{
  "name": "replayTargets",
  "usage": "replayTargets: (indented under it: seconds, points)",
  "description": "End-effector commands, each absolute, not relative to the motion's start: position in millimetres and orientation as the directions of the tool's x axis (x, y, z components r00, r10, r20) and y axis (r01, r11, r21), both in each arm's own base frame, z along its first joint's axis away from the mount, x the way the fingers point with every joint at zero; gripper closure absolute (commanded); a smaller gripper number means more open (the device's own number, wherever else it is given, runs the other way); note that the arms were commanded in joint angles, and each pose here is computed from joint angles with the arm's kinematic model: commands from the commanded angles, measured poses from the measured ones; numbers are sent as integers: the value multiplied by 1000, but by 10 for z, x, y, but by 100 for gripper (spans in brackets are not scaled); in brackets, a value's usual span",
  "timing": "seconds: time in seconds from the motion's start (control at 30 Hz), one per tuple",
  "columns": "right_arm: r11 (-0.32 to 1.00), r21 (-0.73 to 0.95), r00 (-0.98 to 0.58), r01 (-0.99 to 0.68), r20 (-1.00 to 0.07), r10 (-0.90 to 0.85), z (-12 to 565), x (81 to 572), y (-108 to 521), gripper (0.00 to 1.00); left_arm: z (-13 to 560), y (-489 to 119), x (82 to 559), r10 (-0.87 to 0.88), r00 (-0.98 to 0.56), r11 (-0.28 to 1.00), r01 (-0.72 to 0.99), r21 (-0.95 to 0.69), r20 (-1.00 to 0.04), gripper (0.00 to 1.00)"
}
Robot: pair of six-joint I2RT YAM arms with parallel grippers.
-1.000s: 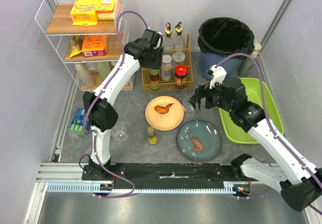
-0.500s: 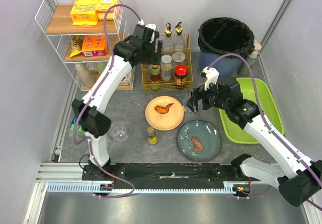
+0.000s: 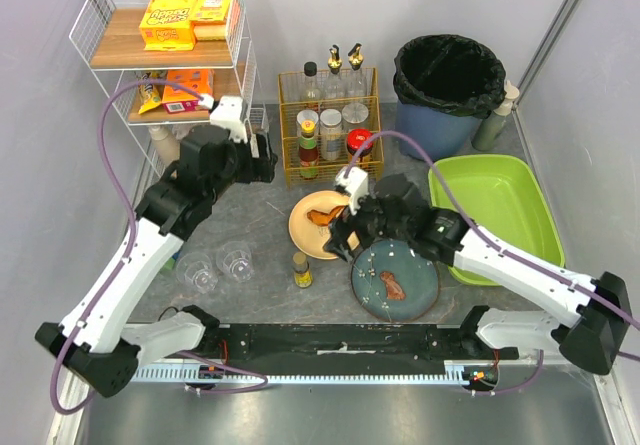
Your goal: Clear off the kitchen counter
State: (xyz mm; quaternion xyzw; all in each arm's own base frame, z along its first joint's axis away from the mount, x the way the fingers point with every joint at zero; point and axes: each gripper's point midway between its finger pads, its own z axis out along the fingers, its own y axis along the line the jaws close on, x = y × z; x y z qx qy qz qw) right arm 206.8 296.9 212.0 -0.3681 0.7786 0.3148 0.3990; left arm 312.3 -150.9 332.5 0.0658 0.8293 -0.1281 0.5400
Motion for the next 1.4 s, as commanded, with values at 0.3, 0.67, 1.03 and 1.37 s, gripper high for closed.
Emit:
replayTargets:
  seconds: [0.3, 0.67, 1.03, 1.37]
  points:
    - [389, 56, -224, -919, -889, -400, 1877, 1703, 3835, 10, 3010, -834, 2916, -106, -238, 994, -2, -109, -965, 15]
    - [442, 60, -273, -895, -857, -436, 1549, 1695, 3982, 38, 2990, -779, 2882, -122, -232, 993, -27, -119, -965, 16]
    - [458, 52, -276, -887, -856, -436, 1545, 1739, 4036, 60, 3014, -755, 2858, -123, -224, 992, -30, -119, -967, 16]
    - [538, -14, -241, -843, -884, -400, 1997, 1947, 3989, 88, 3016, -762, 2847, -124, -224, 992, -24, -121, -967, 16]
